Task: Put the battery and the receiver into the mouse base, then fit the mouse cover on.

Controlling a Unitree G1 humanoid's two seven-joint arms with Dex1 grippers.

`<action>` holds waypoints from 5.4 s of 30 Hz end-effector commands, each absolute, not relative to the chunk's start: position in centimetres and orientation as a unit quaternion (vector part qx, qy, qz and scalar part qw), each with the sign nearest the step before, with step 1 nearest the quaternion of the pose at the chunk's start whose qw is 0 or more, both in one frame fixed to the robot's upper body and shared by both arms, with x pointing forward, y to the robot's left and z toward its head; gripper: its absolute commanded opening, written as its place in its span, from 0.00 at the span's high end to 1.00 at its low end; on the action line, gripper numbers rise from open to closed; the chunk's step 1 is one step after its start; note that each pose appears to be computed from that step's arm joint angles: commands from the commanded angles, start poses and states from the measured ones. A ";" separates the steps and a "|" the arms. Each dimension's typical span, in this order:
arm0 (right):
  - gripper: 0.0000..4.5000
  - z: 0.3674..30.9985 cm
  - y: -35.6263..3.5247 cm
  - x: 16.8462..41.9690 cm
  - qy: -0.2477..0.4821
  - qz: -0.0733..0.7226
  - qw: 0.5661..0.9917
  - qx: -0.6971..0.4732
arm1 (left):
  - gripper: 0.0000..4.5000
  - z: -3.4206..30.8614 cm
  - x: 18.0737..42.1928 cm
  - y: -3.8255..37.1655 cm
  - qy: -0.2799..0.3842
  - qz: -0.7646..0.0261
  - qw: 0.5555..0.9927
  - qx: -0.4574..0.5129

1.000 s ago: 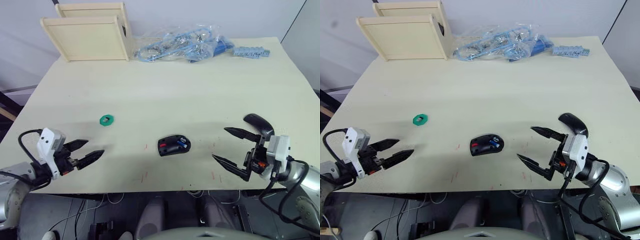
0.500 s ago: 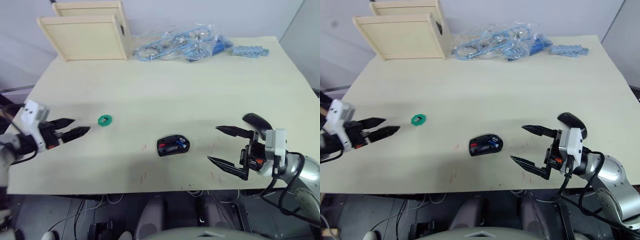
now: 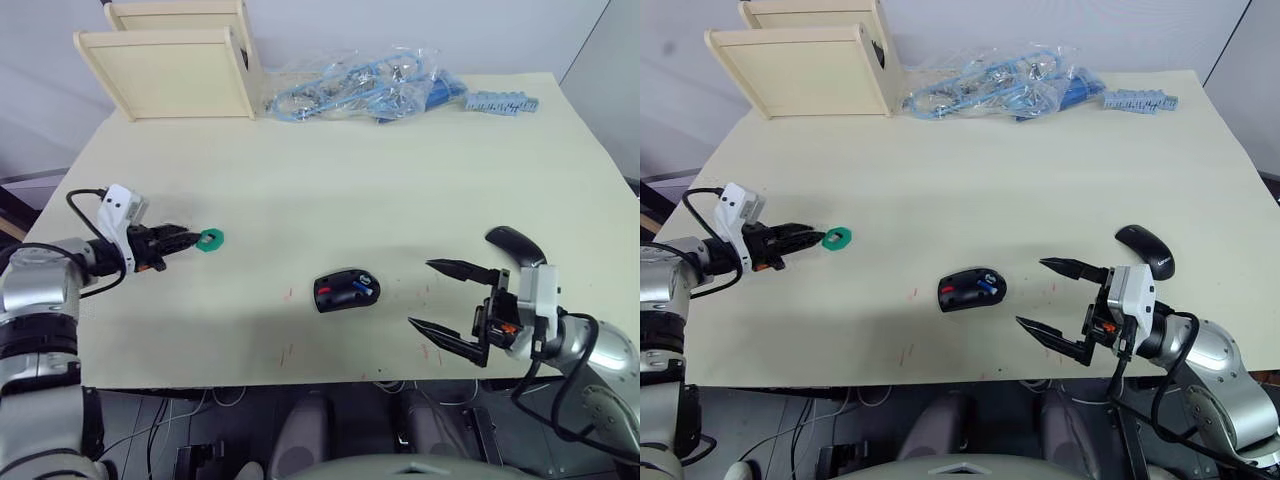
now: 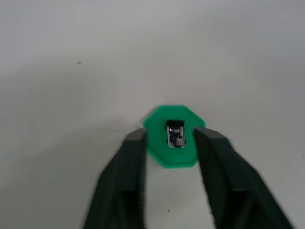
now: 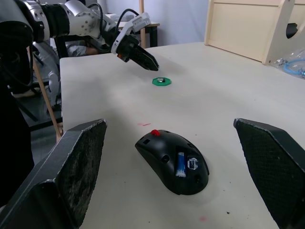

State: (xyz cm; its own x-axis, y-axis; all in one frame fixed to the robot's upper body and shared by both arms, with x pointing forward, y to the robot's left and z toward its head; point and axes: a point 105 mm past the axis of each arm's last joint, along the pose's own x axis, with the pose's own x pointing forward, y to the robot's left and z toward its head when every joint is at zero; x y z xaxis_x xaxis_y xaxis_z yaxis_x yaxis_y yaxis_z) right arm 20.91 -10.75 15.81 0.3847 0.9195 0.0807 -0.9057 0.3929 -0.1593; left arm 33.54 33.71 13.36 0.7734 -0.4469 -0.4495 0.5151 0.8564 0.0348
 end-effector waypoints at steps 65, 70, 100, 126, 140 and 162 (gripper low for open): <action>0.00 16.6 -10.0 20.6 -0.108 0.537 0.836 -0.040 | 0.99 11.5 35.0 32.9 0.204 -0.286 0.920 0.176; 0.00 16.6 -10.0 20.6 -0.108 0.537 0.836 -0.041 | 0.99 12.0 35.0 33.1 0.197 -0.286 0.922 0.172; 0.00 16.6 -9.8 20.7 -0.108 0.539 0.834 -0.038 | 0.57 14.7 33.9 34.0 0.176 -0.287 0.933 0.124; 0.00 16.5 -9.7 20.7 -0.105 0.538 0.836 -0.034 | 0.57 13.7 33.1 30.8 0.200 -0.294 0.929 0.105; 0.00 16.5 -9.5 20.4 -0.106 0.538 0.836 -0.030 | 0.70 12.9 33.0 30.9 0.208 -0.281 0.930 0.111; 0.00 16.5 -9.5 20.3 -0.104 0.537 0.837 -0.028 | 0.70 12.3 33.7 30.4 0.212 -0.271 0.931 0.124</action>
State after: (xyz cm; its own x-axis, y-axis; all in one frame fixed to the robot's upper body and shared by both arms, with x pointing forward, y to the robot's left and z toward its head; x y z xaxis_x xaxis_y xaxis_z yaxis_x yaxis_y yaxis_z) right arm 20.95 -9.85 15.41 0.4287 0.8969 0.1085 -0.8884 0.4403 -0.1298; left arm 33.34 30.67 11.31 0.7540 -0.4500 -0.4785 0.5454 0.8348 0.0743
